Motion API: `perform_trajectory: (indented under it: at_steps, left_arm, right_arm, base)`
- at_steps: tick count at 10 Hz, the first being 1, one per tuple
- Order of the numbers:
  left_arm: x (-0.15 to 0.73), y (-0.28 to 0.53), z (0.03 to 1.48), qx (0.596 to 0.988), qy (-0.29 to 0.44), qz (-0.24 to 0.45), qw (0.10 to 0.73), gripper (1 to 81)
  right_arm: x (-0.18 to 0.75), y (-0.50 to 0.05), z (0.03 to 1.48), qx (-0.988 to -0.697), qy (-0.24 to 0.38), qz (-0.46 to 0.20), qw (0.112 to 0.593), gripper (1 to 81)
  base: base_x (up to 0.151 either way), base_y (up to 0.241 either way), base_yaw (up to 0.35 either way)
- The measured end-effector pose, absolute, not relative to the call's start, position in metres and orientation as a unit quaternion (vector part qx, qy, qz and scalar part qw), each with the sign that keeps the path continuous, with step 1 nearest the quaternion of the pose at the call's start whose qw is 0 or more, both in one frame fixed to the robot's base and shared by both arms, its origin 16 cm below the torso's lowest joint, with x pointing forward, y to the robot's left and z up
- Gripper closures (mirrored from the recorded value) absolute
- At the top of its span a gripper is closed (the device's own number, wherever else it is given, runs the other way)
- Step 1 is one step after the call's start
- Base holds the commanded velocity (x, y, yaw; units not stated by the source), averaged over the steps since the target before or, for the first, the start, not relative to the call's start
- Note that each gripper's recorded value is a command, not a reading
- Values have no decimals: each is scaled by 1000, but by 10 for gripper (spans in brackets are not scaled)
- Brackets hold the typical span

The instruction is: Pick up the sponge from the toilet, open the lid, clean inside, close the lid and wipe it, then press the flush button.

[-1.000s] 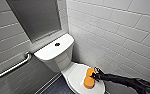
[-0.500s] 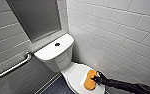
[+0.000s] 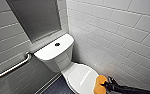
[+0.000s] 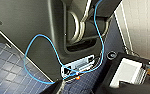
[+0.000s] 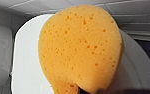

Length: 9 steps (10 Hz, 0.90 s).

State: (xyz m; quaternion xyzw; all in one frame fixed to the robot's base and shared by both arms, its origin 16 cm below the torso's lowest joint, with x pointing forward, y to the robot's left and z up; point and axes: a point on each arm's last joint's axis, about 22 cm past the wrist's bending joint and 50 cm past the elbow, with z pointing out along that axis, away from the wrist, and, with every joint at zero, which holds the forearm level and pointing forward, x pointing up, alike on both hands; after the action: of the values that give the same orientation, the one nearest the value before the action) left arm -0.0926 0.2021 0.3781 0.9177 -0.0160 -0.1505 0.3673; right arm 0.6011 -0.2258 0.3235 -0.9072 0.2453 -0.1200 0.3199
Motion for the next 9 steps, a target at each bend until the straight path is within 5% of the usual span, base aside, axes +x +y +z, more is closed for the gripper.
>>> perform_trajectory:
  at_steps: [5,9]
  left_arm:
    - [-91,201,376,918,-16,-147,369,10]
    - [-67,189,338,917,-23,-122,379,10]
  right_arm:
    - [493,-276,328,-906,270,-70,318,811]
    - [486,-262,383,-894,237,-61,375,811]
  base:
    - [0,0,0]
    - [0,0,0]
